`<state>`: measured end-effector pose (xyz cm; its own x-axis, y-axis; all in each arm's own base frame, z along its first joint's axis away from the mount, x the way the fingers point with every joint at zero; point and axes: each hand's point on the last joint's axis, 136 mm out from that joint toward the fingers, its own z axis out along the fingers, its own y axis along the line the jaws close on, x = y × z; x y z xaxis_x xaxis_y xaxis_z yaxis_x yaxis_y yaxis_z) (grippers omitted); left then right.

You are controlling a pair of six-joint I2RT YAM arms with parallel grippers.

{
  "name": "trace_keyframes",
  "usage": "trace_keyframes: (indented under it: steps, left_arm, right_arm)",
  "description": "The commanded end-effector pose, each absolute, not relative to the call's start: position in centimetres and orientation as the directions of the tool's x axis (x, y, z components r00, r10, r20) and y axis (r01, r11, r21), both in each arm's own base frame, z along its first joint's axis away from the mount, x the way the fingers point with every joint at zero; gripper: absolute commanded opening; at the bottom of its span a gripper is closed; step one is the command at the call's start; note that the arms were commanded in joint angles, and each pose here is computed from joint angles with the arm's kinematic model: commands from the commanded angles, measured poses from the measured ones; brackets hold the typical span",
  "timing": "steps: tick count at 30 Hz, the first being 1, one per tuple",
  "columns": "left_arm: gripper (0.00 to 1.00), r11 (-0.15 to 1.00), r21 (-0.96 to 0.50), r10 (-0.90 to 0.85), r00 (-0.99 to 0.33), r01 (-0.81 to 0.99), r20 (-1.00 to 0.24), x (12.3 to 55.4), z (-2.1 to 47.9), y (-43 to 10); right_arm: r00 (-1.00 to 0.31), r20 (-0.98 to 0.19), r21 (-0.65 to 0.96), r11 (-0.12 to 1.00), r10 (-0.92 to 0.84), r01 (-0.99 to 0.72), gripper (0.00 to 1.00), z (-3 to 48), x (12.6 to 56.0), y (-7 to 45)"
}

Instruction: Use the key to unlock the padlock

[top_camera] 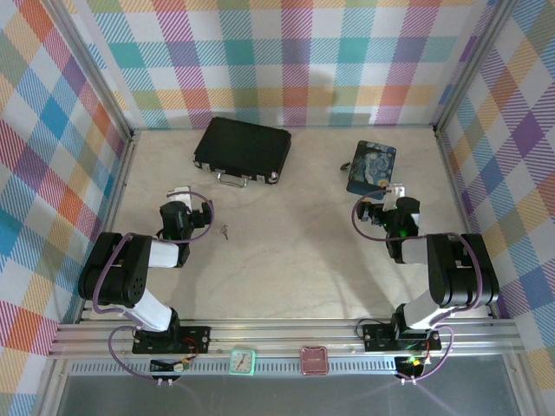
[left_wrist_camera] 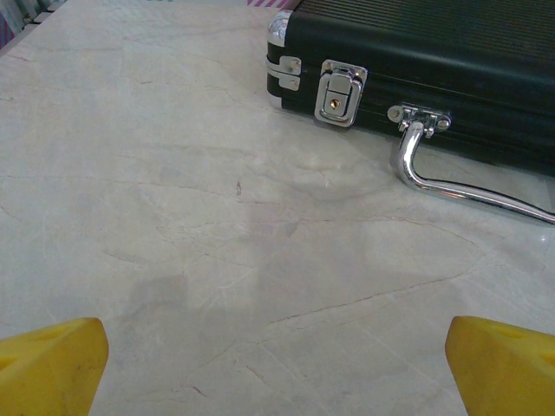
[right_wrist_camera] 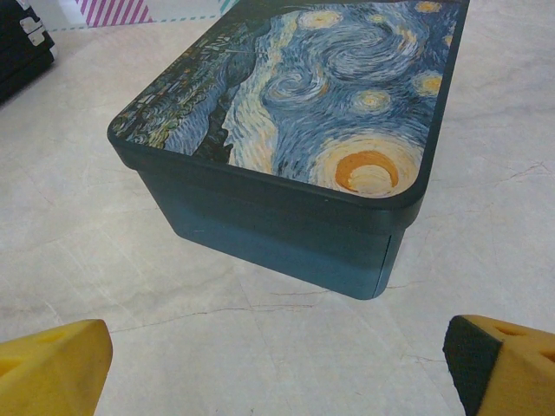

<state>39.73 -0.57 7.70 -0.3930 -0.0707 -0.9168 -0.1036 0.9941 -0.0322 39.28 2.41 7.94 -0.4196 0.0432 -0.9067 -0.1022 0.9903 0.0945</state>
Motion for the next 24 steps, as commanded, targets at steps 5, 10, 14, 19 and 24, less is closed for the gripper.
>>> trace_keyframes:
  steps: [5,10,14,19,24]
  left_arm:
    - [1.00,0.994,-0.036,-0.074,-0.373,-0.108,-0.925,40.0,8.2,-0.4]
    - [1.00,0.990,-0.003,-0.054,-0.361,-0.141,-0.931,39.8,8.8,-0.3]
    - [1.00,0.976,0.044,-0.034,-0.349,-0.213,-0.937,39.1,10.9,0.3]
    - [1.00,0.932,0.048,-0.092,-0.362,-0.359,-0.928,40.2,14.4,2.1]
    - [0.99,0.946,-0.106,-0.205,-0.312,-0.306,-0.928,42.7,17.9,-0.2]
  right_arm:
    - [-0.382,-0.923,0.087,0.990,0.040,-0.107,0.99,9.3,39.9,2.3]
    - [-0.429,-0.902,0.089,0.993,0.047,-0.078,0.99,11.1,39.6,2.1]
    - [-0.439,-0.884,0.135,0.987,0.159,0.086,0.99,13.0,38.5,0.1]
    - [-0.460,-0.855,0.192,0.970,0.240,0.150,0.99,14.6,40.5,-0.4]
    - [-0.567,-0.767,0.164,0.946,0.301,0.280,0.99,15.4,44.9,-2.2]
